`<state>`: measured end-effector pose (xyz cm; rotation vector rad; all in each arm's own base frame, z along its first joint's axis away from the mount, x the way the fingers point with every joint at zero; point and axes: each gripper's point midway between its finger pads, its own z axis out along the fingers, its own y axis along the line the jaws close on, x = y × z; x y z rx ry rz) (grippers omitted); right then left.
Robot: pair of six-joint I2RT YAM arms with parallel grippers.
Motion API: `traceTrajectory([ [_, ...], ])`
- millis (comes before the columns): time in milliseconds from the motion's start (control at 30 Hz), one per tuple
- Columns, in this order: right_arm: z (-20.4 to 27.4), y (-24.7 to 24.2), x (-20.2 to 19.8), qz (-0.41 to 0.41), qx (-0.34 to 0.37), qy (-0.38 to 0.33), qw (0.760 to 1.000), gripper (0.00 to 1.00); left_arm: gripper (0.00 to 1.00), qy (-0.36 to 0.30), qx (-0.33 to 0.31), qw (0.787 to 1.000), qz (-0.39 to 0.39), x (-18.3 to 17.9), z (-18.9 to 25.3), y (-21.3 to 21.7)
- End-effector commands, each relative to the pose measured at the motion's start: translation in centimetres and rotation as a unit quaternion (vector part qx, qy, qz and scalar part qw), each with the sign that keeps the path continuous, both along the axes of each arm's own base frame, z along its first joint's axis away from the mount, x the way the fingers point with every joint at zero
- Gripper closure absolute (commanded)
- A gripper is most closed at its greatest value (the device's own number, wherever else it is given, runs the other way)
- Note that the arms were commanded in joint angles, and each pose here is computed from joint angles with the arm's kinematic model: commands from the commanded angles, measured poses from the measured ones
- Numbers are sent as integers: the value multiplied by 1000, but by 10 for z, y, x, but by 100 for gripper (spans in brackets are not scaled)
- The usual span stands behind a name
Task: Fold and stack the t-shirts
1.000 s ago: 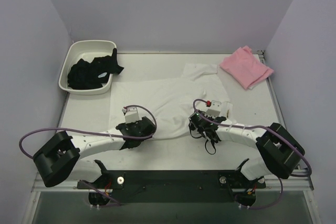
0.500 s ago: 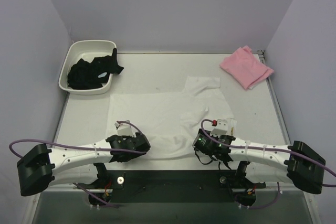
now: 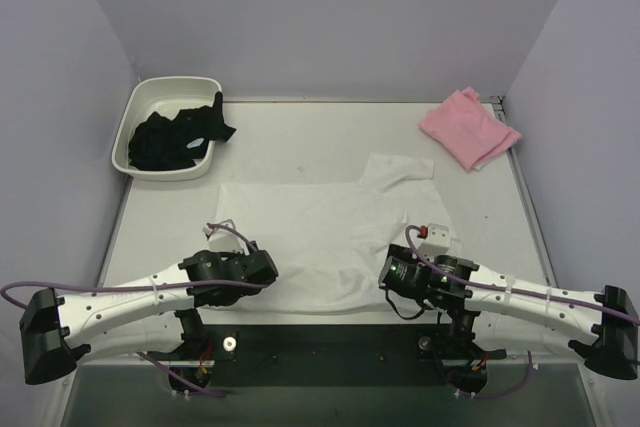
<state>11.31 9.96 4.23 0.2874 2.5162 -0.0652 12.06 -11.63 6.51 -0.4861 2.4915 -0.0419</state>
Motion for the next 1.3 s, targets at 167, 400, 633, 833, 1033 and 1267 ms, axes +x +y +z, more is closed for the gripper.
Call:
traceTrajectory([
  [167,165,30,89,72,-53,-200,976,0,3,-137,33,990,-13,80,116,-25],
  [400,181,39,187,44,95,-184,977,0,2,-167,-56,984,4,173,154,2],
  [633,180,27,258,23,179,-171,969,2,5,-90,-89,990,62,242,111,58],
  [833,161,17,260,10,204,-161,965,3,8,-31,-74,994,80,281,56,85],
  [1033,155,17,246,32,203,-167,964,4,10,-37,-83,994,60,321,25,81],
  [1267,152,12,242,32,187,-172,966,5,17,-11,-86,994,71,341,-3,81],
])
